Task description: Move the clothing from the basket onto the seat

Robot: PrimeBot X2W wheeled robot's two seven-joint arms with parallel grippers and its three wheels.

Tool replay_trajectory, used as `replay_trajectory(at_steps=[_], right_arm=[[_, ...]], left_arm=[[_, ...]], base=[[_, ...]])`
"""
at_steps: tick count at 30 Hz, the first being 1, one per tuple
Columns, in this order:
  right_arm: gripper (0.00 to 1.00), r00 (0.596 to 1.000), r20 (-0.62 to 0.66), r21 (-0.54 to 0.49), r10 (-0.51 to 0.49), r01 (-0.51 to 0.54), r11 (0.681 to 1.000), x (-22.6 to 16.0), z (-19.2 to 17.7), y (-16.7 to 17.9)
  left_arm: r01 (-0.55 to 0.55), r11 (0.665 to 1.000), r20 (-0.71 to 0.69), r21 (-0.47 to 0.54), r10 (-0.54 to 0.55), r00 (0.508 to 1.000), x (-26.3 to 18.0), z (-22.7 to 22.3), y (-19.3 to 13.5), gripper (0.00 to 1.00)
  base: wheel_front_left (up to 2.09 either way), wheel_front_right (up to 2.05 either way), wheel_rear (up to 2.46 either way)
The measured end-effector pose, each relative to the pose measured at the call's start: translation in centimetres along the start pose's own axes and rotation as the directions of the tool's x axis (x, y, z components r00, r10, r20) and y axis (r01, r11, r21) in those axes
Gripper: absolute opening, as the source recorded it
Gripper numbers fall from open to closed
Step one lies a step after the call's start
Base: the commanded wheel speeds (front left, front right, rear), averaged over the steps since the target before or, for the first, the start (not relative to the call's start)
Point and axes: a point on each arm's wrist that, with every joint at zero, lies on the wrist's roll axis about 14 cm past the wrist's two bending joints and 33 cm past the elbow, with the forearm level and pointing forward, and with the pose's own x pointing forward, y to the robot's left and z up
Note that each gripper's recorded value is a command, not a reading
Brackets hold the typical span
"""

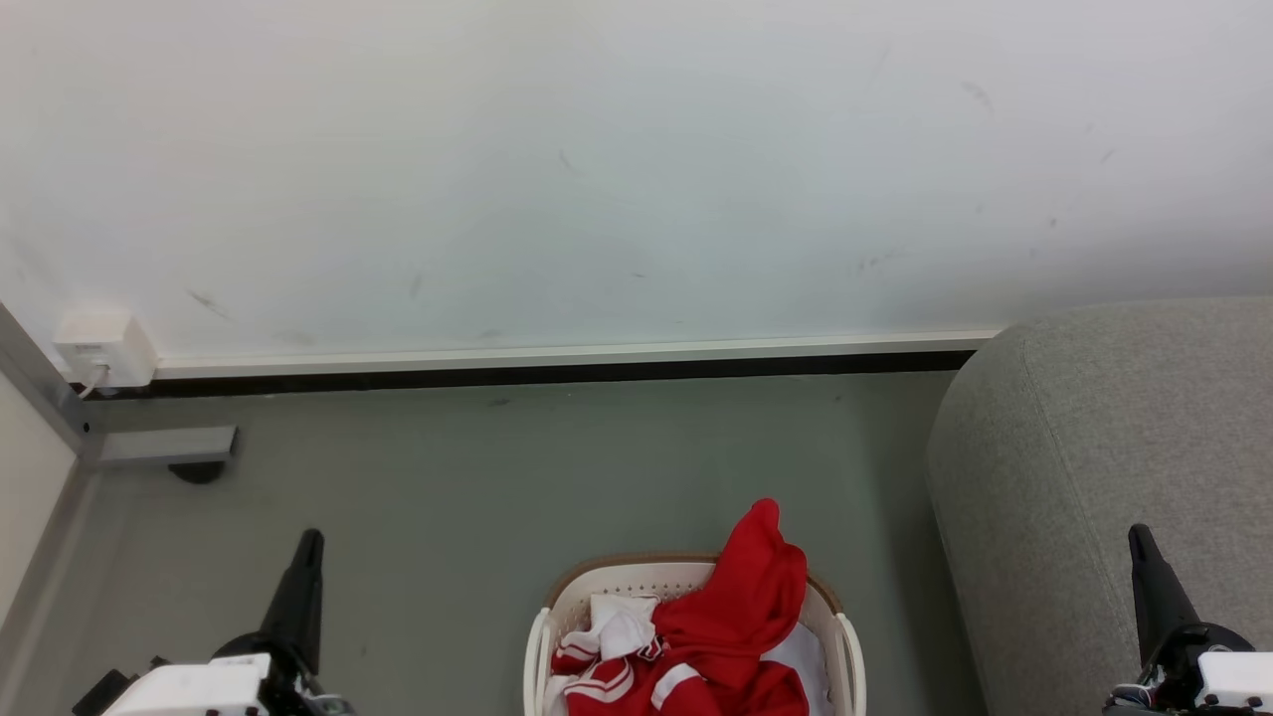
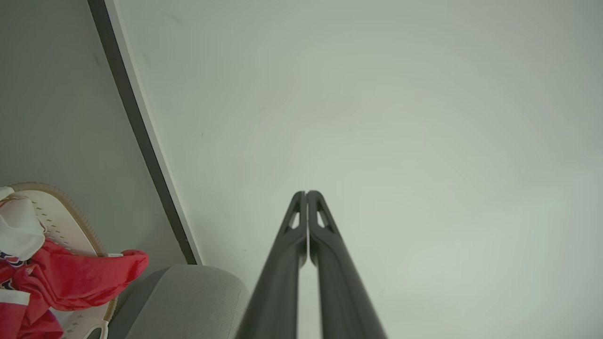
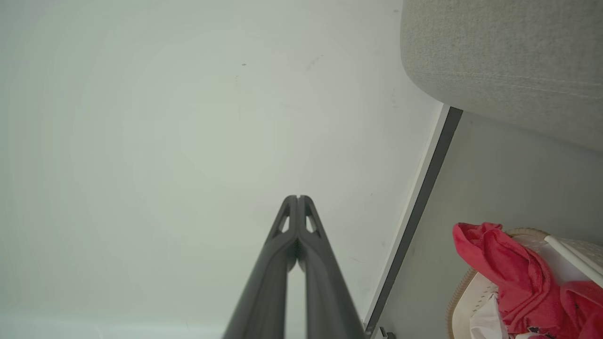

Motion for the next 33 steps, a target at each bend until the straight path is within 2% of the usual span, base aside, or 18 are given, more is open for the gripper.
replay_trajectory(at_steps=[9, 10, 14, 20, 27, 33], right_arm=[[0.0, 1.0, 0.0, 0.0, 0.0, 0.0, 1.0, 0.0, 0.0, 0.0], [1.0, 1.0, 0.0, 0.001, -0.004, 0.004, 1.0, 0.0, 0.0, -0.1], [1.0, 0.999, 0.004, 0.015, -0.055, 0.055, 0.998, -0.8, -0.3, -1.9], [1.0, 0.998, 0.018, -0.024, -0.059, 0.059, 0.998, -0.9, -0.3, -2.0], [1.0, 0.998, 0.015, -0.187, -0.057, 0.059, 0.981, -0.8, -0.5, -1.8], [1.0, 0.998, 0.002, -0.371, -0.055, 0.052, 0.927, -0.7, -0.6, -1.6]], left_arm=[[0.0, 1.0, 0.0, 0.0, 0.0, 1.0, 0.0, 0.0, 0.0, 0.0], [-0.004, 1.0, 0.0, 0.0, 0.004, 1.0, 0.0, 0.0, 0.1, 1.0], [-0.06, 0.998, 0.003, -0.008, 0.06, 0.998, -0.8, -0.2, 2.0, 1.0], [-0.07, 0.997, 0.008, 0.019, 0.07, 0.997, -0.9, -0.5, 2.3, 1.0], [-0.085, 0.99, 0.017, 0.115, 0.084, 0.996, -0.8, -0.7, 2.5, 1.0], [-0.083, 0.966, 0.01, 0.243, 0.083, 0.996, -0.6, -1.1, 2.3, 1.0]], base=[[0.0, 0.0, 0.0], [0.0, 0.0, 0.0], [0.0, 0.0, 0.0], [0.0, 0.0, 0.0], [0.0, 0.0, 0.0], [0.0, 0.0, 0.0]])
